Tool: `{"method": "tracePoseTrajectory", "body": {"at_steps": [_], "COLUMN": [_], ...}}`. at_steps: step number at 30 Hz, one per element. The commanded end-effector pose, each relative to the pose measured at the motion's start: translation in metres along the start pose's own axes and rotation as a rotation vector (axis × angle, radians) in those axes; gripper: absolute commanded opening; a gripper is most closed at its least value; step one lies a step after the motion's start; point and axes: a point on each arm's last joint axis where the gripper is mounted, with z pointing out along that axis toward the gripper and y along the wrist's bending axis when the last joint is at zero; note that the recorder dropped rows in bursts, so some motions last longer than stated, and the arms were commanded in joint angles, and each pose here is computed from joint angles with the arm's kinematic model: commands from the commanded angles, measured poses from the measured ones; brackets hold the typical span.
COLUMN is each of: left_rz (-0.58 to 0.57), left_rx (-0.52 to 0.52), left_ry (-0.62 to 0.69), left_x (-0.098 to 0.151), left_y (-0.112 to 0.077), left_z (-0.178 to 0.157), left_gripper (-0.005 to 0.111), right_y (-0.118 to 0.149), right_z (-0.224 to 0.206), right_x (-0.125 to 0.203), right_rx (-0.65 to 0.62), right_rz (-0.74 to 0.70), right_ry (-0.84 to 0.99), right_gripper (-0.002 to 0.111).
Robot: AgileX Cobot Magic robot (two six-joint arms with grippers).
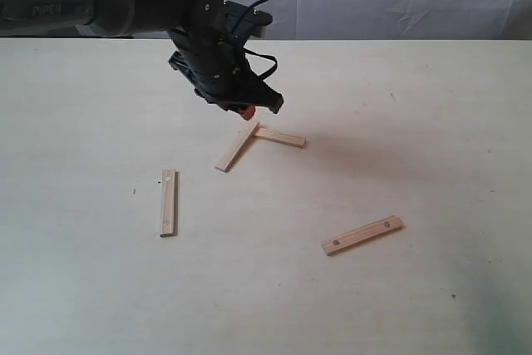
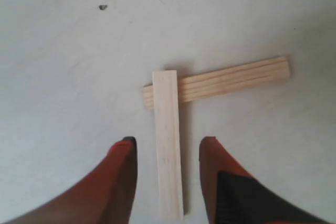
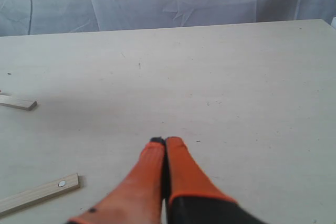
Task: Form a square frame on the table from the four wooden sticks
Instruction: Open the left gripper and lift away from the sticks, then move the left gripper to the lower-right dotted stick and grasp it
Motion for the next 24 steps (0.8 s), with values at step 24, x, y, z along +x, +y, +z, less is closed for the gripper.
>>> {"method": "tracePoseTrajectory", "body": {"at_steps": [24], "left_rz": [0.373], "left_rx": [0.154], "left_ry": [0.058], "left_x": [0.026], "left_y": [-0.137], "left_z": [-0.018], "left_gripper": [0.039], "right_y": [0.000], "right_z": [0.000], "right_x": [-0.001], "right_rx": [0.005], "right_rz": [-0.002], "right_ry": [-0.019], "right_gripper": [0.000]}}
